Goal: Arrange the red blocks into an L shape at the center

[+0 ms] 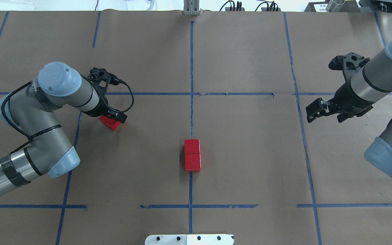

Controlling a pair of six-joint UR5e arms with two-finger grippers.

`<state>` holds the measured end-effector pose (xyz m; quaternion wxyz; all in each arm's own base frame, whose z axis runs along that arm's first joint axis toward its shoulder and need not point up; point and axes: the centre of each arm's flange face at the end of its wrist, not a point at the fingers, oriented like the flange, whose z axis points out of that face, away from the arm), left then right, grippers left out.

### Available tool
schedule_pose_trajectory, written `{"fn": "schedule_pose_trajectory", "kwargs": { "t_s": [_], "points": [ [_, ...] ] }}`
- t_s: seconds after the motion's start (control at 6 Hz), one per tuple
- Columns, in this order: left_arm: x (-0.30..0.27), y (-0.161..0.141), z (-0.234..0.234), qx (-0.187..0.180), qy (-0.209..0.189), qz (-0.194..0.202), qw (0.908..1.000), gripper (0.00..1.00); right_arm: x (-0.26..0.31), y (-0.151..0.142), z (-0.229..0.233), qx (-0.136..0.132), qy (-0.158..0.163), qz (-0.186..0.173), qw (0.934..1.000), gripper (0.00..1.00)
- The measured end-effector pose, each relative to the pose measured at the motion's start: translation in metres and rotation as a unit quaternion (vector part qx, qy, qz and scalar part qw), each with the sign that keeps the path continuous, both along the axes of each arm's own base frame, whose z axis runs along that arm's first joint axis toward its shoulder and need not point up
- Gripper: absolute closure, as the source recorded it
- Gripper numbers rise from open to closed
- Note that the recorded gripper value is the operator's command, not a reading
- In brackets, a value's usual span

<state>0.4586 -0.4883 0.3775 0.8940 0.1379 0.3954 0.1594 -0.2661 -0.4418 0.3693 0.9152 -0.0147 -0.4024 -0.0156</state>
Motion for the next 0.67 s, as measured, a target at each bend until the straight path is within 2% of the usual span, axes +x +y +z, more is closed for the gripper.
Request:
{"fn": "schedule_pose_trajectory", "kwargs": {
  "t_s": [0.17,0.33,0.67],
  "points": [
    [0.0,0.001,0.001,0.002,0.0,0.002,1.0,0.78,0.0,0.0,-0.001,0.001,-0.001,0.0,1.0,0.0],
    [-0.001,0.002,-0.001,0.003,0.001,0.003,1.0,0.98,0.0,0.001,-0.002,0.001,-0.002,0.0,1.0,0.0],
    [-0.003,0.003,-0.017,-0.009,0.011,-0.014,0.9998,1.0,0.001,0.001,-0.003,0.001,-0.003,-0.001,1.0,0.0]
  ]
}}
